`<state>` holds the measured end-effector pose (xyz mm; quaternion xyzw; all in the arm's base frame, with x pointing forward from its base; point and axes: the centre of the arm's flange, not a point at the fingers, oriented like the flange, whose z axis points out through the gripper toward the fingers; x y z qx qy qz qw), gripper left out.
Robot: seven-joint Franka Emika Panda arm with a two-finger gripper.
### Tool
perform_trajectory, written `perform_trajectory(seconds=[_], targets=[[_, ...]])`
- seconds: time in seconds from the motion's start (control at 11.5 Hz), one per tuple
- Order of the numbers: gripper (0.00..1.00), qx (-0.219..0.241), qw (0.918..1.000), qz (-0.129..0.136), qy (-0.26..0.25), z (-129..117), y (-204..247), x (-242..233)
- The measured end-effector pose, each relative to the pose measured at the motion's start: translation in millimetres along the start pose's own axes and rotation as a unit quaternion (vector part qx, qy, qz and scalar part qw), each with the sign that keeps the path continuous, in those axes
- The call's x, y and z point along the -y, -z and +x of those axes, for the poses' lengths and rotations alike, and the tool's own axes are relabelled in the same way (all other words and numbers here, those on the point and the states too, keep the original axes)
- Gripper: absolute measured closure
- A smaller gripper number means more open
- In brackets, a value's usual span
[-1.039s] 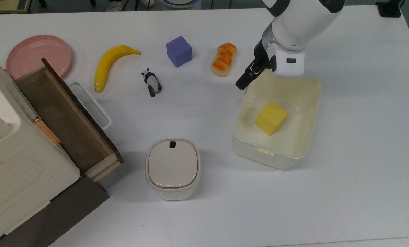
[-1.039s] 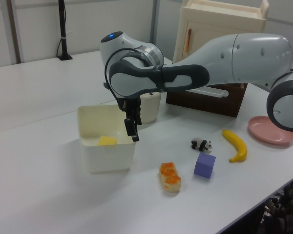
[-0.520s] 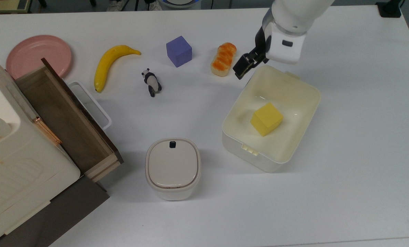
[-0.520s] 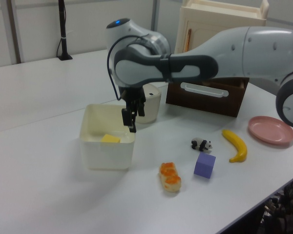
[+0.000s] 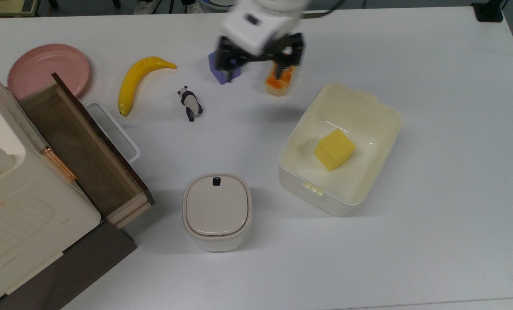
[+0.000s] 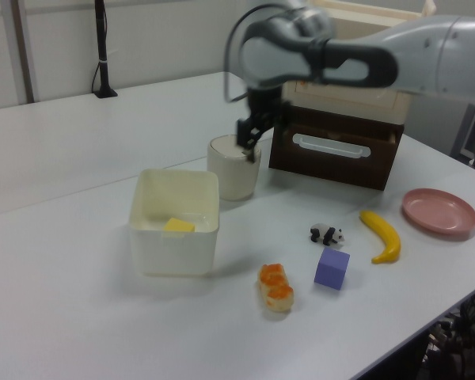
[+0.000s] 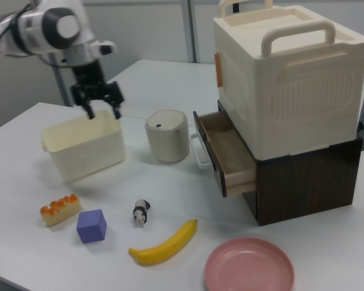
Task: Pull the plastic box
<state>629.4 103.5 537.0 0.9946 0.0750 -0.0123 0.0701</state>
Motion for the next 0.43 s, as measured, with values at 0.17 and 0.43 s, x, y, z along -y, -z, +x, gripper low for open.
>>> perform_trajectory(seconds=[0.17, 0.43], targets=[[0.0, -0.005, 0.9969, 0.022, -0.075, -11.6, 5.8, -86.7], [0.0, 0.001, 0.9916, 0.033, -0.125, -23.0, -3.4, -145.7]])
